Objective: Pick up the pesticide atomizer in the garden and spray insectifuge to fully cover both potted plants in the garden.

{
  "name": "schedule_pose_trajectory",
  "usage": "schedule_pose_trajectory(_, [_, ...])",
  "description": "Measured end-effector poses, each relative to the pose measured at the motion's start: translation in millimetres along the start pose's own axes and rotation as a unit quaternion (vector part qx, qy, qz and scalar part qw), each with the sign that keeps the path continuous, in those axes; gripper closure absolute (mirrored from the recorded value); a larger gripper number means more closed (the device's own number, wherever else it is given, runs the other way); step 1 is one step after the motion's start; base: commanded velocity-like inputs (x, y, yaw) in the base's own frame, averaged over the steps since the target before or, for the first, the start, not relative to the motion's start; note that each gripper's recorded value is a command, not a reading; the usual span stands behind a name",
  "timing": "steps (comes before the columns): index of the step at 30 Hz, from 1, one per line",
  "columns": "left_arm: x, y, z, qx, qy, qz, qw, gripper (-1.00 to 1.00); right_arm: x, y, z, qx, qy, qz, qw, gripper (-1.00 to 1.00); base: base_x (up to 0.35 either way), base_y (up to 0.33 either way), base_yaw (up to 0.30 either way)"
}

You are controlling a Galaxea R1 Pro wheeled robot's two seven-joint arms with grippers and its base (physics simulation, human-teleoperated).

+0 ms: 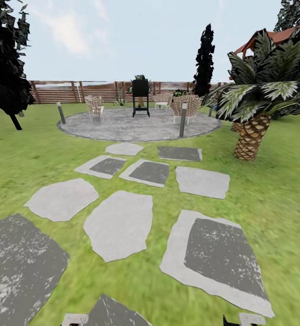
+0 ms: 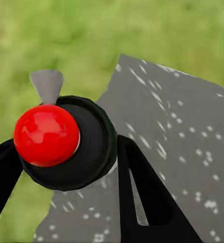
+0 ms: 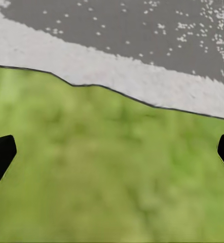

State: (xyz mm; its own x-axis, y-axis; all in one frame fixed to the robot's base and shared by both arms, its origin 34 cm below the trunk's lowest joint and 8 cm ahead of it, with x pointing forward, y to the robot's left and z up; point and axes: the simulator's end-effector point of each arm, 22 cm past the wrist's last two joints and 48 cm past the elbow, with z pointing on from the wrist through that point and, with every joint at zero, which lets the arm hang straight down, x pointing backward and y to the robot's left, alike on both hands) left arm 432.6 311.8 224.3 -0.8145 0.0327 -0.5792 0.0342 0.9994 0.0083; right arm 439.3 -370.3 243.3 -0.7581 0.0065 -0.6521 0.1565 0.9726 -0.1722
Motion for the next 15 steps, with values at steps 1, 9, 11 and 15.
schedule_pose_trajectory(1, [0.1, 0.1, 0.0, 0.000, 0.000, 0.000, 1.0000, 1.00, 0.0, 0.0, 0.0, 0.000, 0.000, 0.000, 1.0000, -1.00, 0.339, 0.000, 0.000])
schedule_pose_trajectory(9, [0.1, -1.4, 0.1, 0.001, 0.000, 0.000, 1.0000, 1.00, 0.0, 0.1, 0.0, 0.000, 0.000, 0.000, 1.0000, -1.00, 0.339, 0.045, 0.000])
schedule_pose_trajectory(11, [0.1, -1.9, 0.2, 0.001, 0.000, 0.000, 1.0000, 1.00, 0.1, 0.1, 0.0, 0.000, 0.000, 0.000, 1.0000, -1.00, 0.335, 0.126, 0.000])
schedule_pose_trajectory(15, [0.1, -2.1, 0.2, 0.001, 0.000, 0.000, 1.0000, 1.00, 0.1, 0.1, 0.0, 0.000, 0.000, 0.000, 1.0000, -1.00, 0.334, 0.134, 0.000])
